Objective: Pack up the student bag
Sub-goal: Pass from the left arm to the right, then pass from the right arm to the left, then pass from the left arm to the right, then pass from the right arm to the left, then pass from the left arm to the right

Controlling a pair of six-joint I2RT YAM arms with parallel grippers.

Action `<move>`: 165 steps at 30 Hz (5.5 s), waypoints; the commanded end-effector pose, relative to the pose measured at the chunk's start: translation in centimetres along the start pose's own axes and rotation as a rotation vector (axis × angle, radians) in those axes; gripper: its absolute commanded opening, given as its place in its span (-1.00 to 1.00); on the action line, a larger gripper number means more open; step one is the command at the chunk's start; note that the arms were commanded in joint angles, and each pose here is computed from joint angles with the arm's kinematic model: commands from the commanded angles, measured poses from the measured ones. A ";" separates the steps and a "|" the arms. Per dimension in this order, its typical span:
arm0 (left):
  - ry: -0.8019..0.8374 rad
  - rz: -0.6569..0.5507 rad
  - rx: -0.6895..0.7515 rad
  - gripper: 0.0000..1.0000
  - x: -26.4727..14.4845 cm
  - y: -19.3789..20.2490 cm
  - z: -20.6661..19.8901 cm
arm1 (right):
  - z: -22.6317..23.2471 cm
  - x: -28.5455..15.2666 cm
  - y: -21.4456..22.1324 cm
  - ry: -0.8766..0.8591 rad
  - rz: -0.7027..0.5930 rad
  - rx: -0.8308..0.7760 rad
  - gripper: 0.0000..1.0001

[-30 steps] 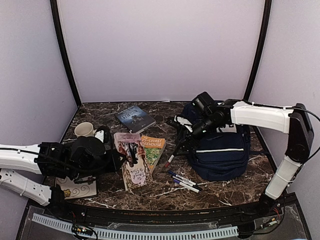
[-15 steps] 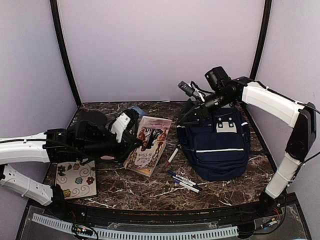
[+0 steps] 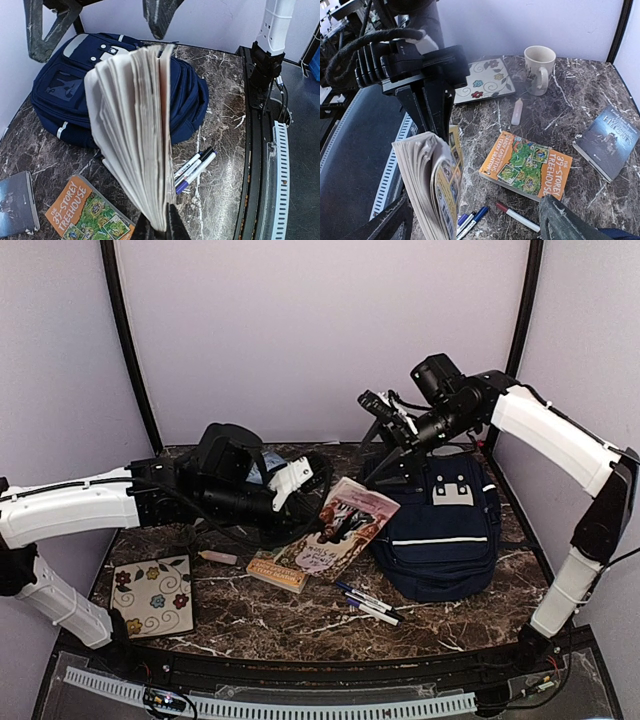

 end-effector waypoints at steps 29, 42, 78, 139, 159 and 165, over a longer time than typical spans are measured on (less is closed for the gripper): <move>0.019 0.035 -0.004 -0.14 2.8 0.2 0.7 | 3.2 2.4 -0.1 -0.084 0.124 0.024 -1.00; 0.109 -0.025 -0.029 -1.00 4.3 -0.5 0.8 | 2.4 -0.9 -1.2 0.046 0.093 0.013 -0.45; -0.055 -0.672 -0.553 -1.00 2.1 -8.2 8.1 | -3.7 -3.1 2.1 0.065 -0.258 0.394 -0.04; 0.059 -0.015 -0.018 -1.00 -1.9 -8.2 6.9 | 0.4 -3.1 1.4 0.278 0.235 -0.088 0.23; -0.136 -1.016 -0.537 -1.00 -9.2 -9.0 11.1 | -4.7 -11.2 0.3 0.040 -0.663 0.412 0.76; -0.047 -1.124 -0.616 -1.00 -8.5 -9.2 11.5 | -4.6 -8.2 -1.6 -0.056 -0.682 0.417 0.83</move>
Point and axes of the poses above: each gripper's point midway between its finger pads, its own x axis out along the fingers, its own z axis along the line the jaws close on, y = z × x, the point moved 7 cm from there along -x, back along the fingers, and after that the axes turned 5 degrees about x, right-handed, at the moved point
